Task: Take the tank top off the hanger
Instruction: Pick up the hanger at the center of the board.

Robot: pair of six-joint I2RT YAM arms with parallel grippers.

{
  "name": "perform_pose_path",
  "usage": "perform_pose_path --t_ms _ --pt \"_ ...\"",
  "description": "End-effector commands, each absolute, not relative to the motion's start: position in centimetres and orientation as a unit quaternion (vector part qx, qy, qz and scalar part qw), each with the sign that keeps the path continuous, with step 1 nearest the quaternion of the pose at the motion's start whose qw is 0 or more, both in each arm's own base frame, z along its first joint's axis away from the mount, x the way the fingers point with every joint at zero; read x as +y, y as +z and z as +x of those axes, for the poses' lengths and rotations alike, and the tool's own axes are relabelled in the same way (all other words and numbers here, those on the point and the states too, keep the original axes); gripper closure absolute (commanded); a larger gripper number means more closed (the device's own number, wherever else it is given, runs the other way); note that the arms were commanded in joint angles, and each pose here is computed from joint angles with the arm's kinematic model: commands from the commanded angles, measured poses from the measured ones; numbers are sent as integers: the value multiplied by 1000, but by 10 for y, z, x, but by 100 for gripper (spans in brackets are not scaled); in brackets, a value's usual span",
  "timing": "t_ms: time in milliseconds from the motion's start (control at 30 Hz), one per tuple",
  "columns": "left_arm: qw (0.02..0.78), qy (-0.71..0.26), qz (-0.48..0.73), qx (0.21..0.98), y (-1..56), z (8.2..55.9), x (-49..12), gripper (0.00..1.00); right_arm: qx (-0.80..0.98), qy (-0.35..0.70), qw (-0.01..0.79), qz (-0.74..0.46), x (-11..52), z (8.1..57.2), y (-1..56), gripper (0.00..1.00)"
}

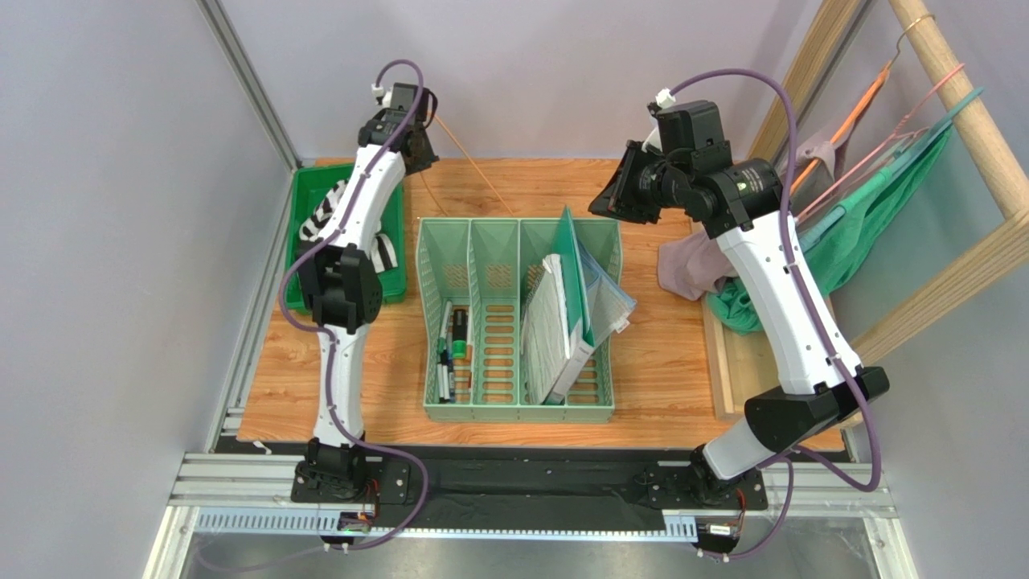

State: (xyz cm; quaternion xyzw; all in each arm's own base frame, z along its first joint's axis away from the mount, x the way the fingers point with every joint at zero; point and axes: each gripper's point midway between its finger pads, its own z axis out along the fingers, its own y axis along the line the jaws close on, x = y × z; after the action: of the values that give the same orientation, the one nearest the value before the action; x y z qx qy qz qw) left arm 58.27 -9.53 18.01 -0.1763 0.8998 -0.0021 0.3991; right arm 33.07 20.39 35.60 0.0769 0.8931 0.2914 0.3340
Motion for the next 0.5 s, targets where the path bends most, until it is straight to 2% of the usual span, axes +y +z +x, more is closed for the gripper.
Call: perform_pose_path --t_ms 0,467 --pt "463 1 -171 870 248 578 -84 100 874 315 364 58 207 330 377 100" --pt "489 48 -174 854 294 527 -50 100 870 337 356 48 223 345 372 100"
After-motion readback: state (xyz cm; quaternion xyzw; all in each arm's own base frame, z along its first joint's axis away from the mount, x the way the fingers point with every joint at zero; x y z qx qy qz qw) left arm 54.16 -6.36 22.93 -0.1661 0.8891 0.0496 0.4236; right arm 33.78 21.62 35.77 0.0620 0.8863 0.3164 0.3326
